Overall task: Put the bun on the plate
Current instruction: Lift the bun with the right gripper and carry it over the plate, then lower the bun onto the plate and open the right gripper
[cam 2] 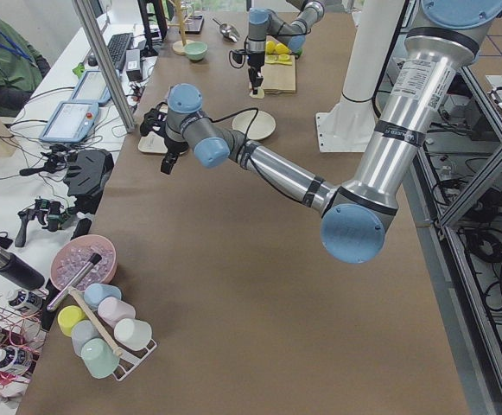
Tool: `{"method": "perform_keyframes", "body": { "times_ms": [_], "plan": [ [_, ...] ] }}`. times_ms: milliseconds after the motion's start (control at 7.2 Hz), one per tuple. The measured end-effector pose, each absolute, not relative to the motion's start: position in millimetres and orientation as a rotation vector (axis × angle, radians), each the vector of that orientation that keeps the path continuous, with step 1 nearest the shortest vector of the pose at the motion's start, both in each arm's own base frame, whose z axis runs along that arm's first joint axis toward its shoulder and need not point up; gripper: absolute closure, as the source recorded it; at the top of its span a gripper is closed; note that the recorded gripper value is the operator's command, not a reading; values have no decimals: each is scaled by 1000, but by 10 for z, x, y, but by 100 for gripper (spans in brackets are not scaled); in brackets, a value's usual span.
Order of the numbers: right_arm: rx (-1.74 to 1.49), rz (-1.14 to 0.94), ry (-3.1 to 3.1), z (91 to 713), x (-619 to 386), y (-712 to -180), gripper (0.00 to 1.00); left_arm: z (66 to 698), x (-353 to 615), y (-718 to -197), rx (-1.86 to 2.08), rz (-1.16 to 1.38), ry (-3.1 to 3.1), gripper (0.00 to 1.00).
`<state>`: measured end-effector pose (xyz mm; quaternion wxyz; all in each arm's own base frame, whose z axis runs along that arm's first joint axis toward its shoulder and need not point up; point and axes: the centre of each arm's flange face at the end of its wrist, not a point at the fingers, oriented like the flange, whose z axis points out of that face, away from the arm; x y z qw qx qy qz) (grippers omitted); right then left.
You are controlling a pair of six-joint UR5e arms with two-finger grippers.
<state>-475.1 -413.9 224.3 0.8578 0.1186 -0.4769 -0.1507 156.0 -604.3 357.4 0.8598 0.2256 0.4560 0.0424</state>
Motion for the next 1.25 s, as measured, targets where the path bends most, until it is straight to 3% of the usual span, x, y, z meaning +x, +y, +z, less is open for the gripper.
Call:
{"method": "perform_keyframes", "body": {
  "times_ms": [417, 556, 694, 1250],
  "plan": [
    [271, -329, -987, 2032, -5174, -4148, 100, 3571, 1564, -6029, 490, 97, 966, 3],
    [277, -334, -981, 1988, -5368, -4166, 86, 3579, 1565, -6030, 490, 97, 965, 3],
    [285, -341, -985, 2008, -5534, -4181, 1, 3596, 1567, -6035, 487, 96, 964, 3],
    [303, -350, -1006, 2096, -5703, -4224, 0, 3746, 1589, -6077, 465, 91, 951, 3]
  ]
}}
